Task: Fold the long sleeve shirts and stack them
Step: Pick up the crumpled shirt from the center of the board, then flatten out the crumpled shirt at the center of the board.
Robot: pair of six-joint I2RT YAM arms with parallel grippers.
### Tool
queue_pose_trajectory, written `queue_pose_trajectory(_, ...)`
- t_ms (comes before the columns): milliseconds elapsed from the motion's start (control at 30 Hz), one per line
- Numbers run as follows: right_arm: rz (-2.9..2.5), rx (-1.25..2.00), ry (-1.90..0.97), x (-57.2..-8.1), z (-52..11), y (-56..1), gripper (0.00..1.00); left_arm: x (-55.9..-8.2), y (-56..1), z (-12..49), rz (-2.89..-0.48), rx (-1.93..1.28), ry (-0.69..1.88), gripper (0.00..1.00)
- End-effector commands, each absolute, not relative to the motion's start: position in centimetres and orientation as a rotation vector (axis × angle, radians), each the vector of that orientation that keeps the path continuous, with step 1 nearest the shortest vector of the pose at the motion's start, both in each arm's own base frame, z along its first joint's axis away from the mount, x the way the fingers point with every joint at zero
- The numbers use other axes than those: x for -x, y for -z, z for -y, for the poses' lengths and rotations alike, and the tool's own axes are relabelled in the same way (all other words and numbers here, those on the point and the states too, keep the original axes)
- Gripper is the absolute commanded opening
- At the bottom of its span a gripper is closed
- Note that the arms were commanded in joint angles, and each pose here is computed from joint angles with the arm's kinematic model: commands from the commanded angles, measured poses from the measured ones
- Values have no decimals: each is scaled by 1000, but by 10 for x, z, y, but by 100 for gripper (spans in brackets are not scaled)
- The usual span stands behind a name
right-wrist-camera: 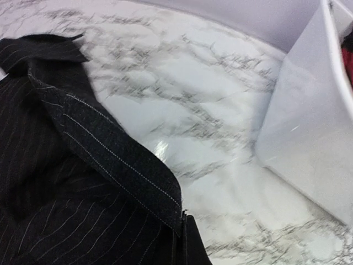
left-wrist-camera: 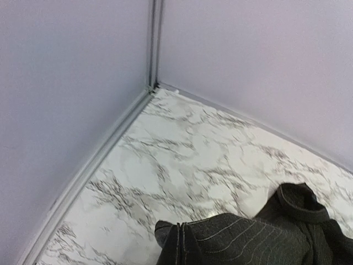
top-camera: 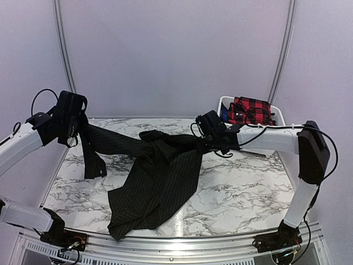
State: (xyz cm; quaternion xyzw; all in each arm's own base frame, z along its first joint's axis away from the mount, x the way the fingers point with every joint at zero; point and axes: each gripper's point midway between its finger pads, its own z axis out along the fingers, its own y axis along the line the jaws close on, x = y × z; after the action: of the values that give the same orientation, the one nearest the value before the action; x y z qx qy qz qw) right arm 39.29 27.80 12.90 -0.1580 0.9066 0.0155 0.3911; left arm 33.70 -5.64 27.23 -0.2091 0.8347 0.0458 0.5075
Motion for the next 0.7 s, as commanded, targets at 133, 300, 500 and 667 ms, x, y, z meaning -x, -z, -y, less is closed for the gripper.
queue_pose_trajectory(133,-2226,303,221,-484,-224,-176,0,-412,-277,-31,-1987,687,-221,0)
queue_pose_trajectory(300,-2183,278,278,-521,-222,-201,0,-436,-269,-65,-2001,746,-293,0)
queue_pose_trajectory(500,-2097,228,294,-528,-211,-258,0,-431,-297,-71,-1962,752,-238,0)
queue_pose_trajectory(667,-2019,222,280,-505,-206,-305,0,-407,-348,-63,-1869,702,-143,0)
